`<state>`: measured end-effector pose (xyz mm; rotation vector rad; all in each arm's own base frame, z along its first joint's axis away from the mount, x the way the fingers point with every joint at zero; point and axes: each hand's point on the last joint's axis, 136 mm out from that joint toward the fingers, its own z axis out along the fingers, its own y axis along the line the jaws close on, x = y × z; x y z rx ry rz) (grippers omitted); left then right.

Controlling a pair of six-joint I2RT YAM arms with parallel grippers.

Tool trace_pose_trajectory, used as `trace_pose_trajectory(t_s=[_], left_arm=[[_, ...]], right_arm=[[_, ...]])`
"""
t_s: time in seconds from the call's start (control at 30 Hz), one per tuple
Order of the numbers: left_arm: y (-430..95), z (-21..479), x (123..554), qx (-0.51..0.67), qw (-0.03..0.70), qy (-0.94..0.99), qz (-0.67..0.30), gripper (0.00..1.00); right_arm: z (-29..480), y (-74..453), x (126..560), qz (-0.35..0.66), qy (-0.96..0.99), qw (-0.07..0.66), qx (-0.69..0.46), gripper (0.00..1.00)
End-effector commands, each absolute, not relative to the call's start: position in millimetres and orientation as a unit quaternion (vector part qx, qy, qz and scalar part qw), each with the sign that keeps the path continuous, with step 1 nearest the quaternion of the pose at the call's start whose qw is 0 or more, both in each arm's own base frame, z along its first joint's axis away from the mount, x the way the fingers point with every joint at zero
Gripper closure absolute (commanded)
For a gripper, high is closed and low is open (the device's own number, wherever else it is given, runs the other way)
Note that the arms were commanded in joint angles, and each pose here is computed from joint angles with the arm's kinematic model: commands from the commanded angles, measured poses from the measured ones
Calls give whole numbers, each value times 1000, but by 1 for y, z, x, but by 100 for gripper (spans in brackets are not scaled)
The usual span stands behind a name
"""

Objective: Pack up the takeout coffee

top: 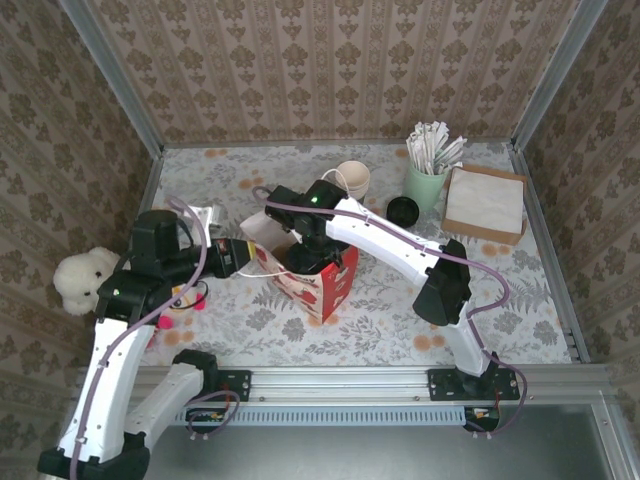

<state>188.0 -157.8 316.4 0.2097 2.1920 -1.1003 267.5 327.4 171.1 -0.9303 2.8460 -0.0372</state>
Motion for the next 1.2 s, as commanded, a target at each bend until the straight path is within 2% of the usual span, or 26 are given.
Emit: trace_pose_trajectory(t_s=[0.0,0.07,0.13,0.23,0.33,0.47,0.57,0.67,0.83,1.17], left_arm=[[-168,354,183,99,352,791,-490,45],[-159,355,182,102,362,799,-470,15],[-147,364,184,102,387,805,-438,0],[-116,372,205,82,436,830,-338,0],[-98,360,237,109,438,859,-242,0],[-114,340,283,205,450,845,-201,3],[-133,327,305,270,429,844,-172,7],[-148,316,317,314,391,848,-173,13],[-171,301,309,363,342,834,-236,17],[-180,280,309,379,288,841,-259,32]], right_arm=[[167,316,266,-36,947,63,-312,35],[167,317,265,-33,947,62,-315,35],[169,318,265,-29,946,64,-317,35],[172,319,265,-23,945,67,-318,36],[174,321,265,-17,945,72,-317,36],[177,322,266,-14,946,76,-314,36],[178,320,265,-15,947,77,-311,35],[179,321,266,-14,948,79,-307,36],[180,325,266,-7,949,84,-304,36],[181,324,265,-12,948,86,-307,36]])
